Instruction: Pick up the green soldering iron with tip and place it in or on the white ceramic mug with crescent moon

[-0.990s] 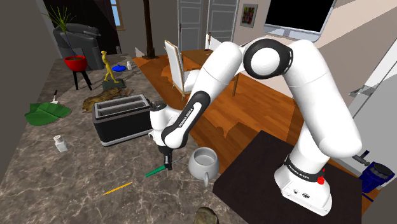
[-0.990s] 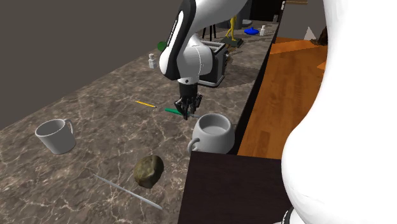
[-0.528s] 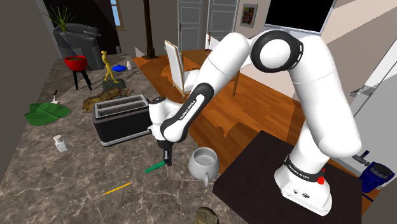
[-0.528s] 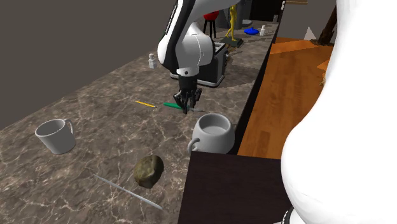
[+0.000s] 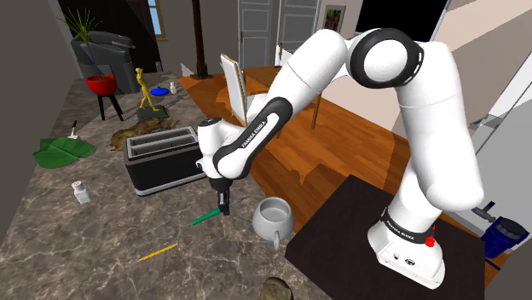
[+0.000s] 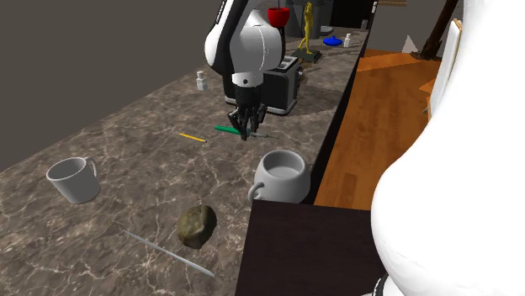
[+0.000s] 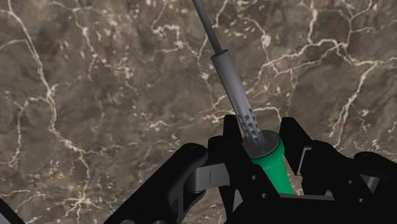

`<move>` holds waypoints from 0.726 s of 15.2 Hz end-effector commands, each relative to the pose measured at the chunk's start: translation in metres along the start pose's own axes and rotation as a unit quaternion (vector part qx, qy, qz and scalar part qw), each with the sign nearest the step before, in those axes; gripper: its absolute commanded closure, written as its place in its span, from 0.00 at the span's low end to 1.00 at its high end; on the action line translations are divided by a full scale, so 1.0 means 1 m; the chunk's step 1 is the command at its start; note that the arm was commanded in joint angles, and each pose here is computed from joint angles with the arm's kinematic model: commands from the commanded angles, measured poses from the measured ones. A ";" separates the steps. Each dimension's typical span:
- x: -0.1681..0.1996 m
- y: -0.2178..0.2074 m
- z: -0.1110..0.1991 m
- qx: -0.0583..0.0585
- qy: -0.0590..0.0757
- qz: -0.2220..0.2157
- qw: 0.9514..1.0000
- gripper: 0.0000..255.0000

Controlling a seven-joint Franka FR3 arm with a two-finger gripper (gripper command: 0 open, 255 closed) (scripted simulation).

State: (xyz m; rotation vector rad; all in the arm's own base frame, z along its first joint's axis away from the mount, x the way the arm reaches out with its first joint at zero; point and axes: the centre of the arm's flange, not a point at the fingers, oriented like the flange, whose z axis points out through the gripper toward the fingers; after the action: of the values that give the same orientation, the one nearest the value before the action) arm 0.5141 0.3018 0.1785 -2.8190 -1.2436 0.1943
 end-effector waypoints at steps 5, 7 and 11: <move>-0.003 -0.003 -0.031 0.000 0.000 0.000 1.000 1.00; -0.004 -0.004 -0.041 0.000 0.000 0.000 1.000 1.00; -0.006 -0.006 -0.062 0.000 0.000 0.000 1.000 1.00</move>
State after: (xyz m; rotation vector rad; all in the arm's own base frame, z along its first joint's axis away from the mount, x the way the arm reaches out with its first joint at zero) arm 0.5137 0.3016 0.2364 -2.8191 -1.2435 0.1941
